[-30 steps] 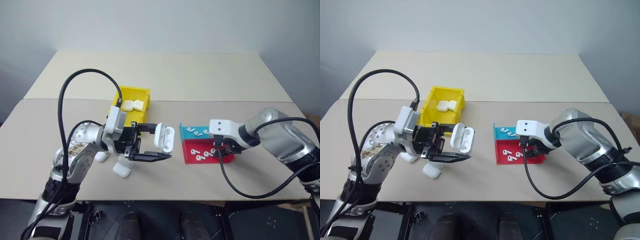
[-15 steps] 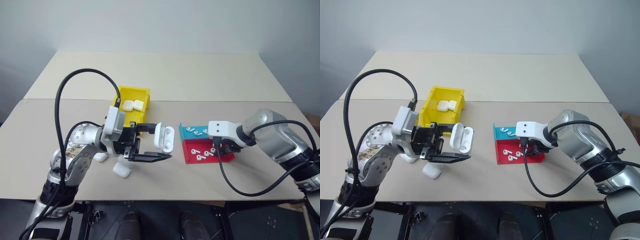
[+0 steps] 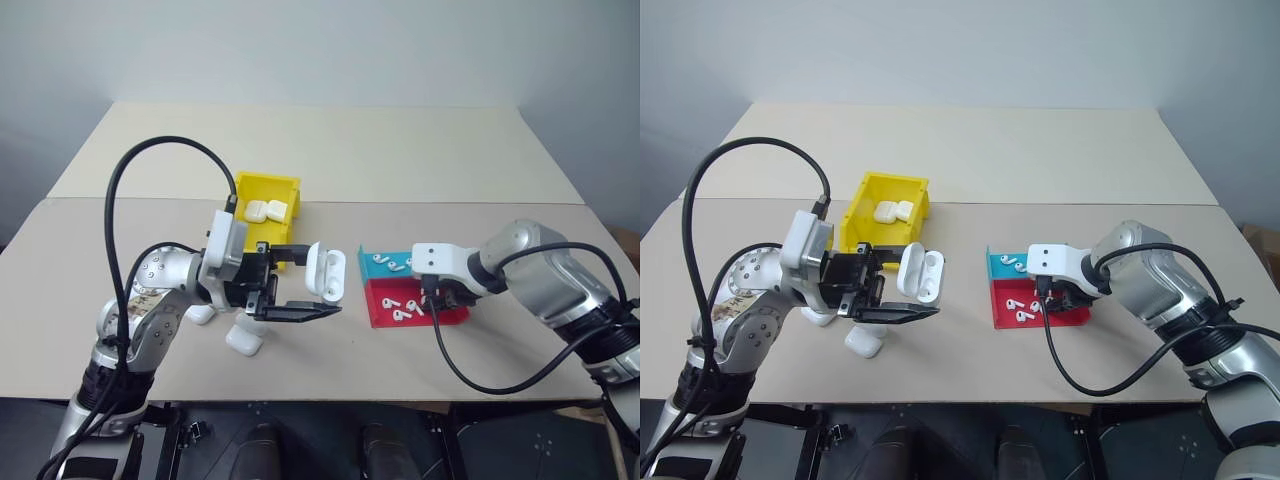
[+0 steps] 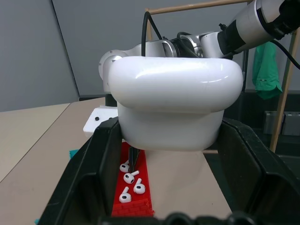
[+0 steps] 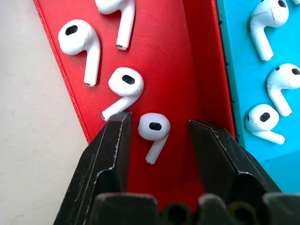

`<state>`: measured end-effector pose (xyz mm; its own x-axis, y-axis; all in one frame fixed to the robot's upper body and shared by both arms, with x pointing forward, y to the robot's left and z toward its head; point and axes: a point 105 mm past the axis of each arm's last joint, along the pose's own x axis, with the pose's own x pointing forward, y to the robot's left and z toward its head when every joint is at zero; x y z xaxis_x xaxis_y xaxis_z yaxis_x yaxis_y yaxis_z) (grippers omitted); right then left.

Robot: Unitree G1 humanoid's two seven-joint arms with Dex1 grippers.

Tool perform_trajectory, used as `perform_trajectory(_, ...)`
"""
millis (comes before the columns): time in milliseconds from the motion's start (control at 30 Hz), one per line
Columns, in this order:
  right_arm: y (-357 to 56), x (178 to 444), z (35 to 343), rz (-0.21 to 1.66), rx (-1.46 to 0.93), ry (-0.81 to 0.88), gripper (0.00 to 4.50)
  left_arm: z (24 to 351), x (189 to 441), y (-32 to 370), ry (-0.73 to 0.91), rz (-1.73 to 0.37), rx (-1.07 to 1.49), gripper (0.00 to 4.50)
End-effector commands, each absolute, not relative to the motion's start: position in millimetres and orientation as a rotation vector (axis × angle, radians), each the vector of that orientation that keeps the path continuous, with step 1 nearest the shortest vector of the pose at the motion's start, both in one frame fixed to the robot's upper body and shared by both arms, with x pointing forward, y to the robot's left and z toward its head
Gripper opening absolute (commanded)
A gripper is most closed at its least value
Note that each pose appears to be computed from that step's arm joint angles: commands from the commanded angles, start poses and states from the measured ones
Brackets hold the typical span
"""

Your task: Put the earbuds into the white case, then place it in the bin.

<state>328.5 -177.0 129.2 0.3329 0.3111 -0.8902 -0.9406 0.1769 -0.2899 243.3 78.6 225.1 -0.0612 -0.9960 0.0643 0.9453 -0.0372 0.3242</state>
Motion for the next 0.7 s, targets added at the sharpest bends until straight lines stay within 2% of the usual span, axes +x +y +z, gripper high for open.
perform_trajectory(33,-181,328,132,1.013,-1.032,0.778,1.98,232,238,79,-0.35,-1.607,0.223,2.77)
perform_trajectory(167,-181,328,131,1.01,-1.04,0.78,0.77,233,237,79,-0.353,-1.605,0.224,2.77)
perform_trajectory(200,-181,328,131,1.007,-1.035,0.778,0.65,233,237,79,-0.353,-1.604,0.224,2.77)
perform_trajectory(367,-177,328,140,0.995,-0.975,0.75,0.65,232,238,79,-0.353,-1.603,0.224,2.77)
perform_trajectory(533,-179,315,183,0.96,-0.752,0.636,0.65,237,238,78,-0.357,-1.638,0.183,2.77)
perform_trajectory(633,-174,298,225,0.978,-0.541,0.463,0.65,241,240,75,-0.368,-1.649,0.164,2.77)
perform_trajectory(700,-165,287,251,0.998,-0.466,0.255,0.65,243,243,74,-0.365,-1.646,0.152,2.77)
